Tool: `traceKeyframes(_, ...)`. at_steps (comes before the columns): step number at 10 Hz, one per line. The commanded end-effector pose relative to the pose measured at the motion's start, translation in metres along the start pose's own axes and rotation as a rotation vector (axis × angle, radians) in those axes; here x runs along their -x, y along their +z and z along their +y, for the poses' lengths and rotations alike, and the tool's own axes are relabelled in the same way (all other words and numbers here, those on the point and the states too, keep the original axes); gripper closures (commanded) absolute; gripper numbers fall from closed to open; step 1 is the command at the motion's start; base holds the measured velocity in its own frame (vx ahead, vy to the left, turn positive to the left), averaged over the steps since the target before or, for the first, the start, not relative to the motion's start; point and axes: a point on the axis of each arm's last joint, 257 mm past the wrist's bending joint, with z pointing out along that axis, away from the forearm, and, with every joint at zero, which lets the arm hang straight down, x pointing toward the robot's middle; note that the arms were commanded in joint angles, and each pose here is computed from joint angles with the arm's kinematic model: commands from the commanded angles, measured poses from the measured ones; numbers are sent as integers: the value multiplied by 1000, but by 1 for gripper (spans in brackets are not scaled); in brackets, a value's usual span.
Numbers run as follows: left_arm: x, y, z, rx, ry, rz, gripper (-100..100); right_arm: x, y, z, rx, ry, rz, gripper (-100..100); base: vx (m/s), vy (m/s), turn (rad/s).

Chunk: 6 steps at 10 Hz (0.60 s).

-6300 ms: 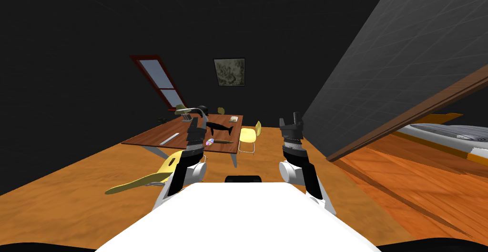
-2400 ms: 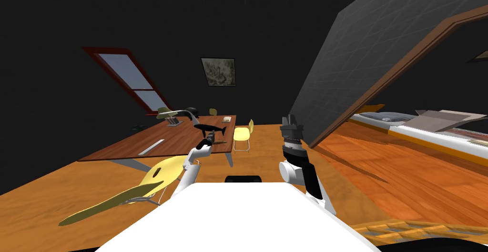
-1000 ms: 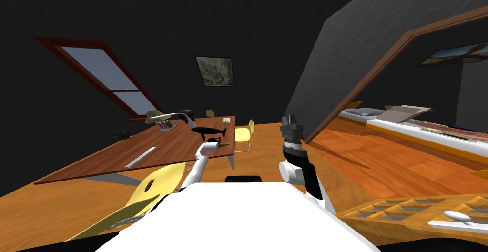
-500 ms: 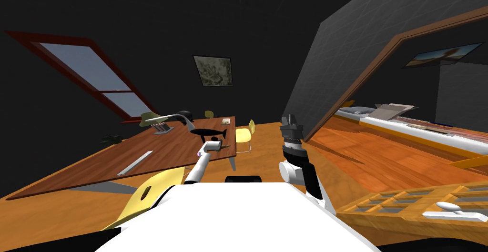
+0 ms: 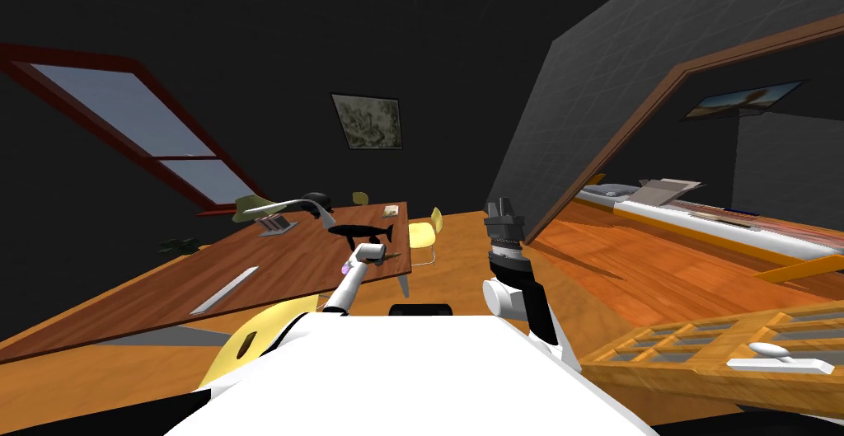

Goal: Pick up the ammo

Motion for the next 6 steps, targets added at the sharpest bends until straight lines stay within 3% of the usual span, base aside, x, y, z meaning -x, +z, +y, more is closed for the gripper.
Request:
traceKeyframes(1, 0, 0, 0, 0, 0, 0, -100, 0, 0, 0, 0, 0, 0, 0, 12, 25, -10)
traceKeyframes(2, 0, 0, 1, 4, 0, 0, 0, 0, 0, 0, 0, 0, 0, 0, 0, 0, 0)
traceKeyframes(3, 0, 7, 7, 3, -1, 0, -100, 0, 0, 0, 0, 0, 0, 0, 29, 8, -6)
traceKeyframes(6, 0, 15, 16, 2, -1, -1, -100, 0, 0, 0, 0, 0, 0, 0, 46, 4, -3)
